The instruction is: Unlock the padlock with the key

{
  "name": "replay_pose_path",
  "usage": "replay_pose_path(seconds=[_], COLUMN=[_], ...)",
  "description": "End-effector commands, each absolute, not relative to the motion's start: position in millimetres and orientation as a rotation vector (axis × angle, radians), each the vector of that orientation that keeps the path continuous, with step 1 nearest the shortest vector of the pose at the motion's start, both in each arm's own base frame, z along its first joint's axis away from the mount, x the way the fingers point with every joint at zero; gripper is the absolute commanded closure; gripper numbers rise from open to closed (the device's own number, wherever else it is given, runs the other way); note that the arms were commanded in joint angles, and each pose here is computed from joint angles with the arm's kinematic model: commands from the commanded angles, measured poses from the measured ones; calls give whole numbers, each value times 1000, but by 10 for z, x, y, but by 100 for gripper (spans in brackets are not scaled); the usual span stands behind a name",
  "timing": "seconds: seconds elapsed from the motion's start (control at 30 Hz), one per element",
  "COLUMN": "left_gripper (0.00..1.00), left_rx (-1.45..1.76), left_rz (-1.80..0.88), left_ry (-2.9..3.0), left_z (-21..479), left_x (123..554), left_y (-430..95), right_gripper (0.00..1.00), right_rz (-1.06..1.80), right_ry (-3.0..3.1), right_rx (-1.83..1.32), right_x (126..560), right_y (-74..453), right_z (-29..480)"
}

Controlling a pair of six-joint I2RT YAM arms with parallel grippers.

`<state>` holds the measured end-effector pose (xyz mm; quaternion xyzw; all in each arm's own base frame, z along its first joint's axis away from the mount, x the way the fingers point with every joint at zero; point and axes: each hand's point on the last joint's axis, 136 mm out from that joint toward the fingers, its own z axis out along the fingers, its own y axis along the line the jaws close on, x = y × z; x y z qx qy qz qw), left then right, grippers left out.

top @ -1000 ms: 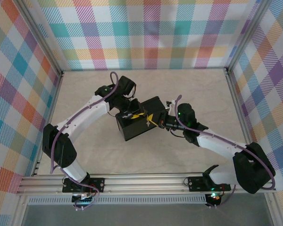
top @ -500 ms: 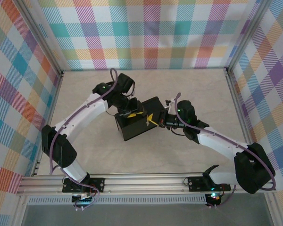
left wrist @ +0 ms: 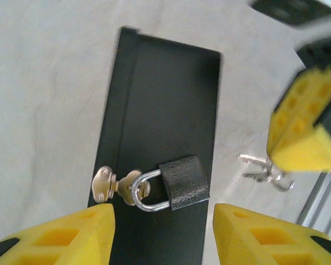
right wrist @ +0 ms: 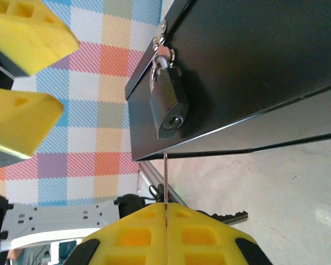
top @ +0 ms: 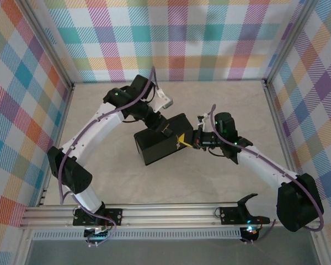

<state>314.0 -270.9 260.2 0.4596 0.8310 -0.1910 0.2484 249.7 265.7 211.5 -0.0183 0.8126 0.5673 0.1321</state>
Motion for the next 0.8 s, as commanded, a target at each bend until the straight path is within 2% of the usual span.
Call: replay_pose_path(seconds=[0.0, 0.17, 0.3, 0.77], left_gripper=[46, 42, 42, 42], left_rx=[1689, 1936, 2051, 2157], left_rz=[-502, -653, -651, -747], left_ry=[1732, 1459, 1410, 1359], left_z=[2866, 2845, 2601, 2265], left_x=[3062, 2871, 2940, 3021], left_y=[-2891, -3027, -2991, -2901], right_gripper=[100, 100, 100, 100], right_rz=[1721, 1773, 1816, 1828], right_ry=[2349, 2359, 2358, 2361], right_rx=[-238, -289, -302, -334], right_x=[2368, 2344, 2370, 2392], right_y=[2688, 2676, 2660, 2593], right_z=[2277, 2232, 2221, 2287])
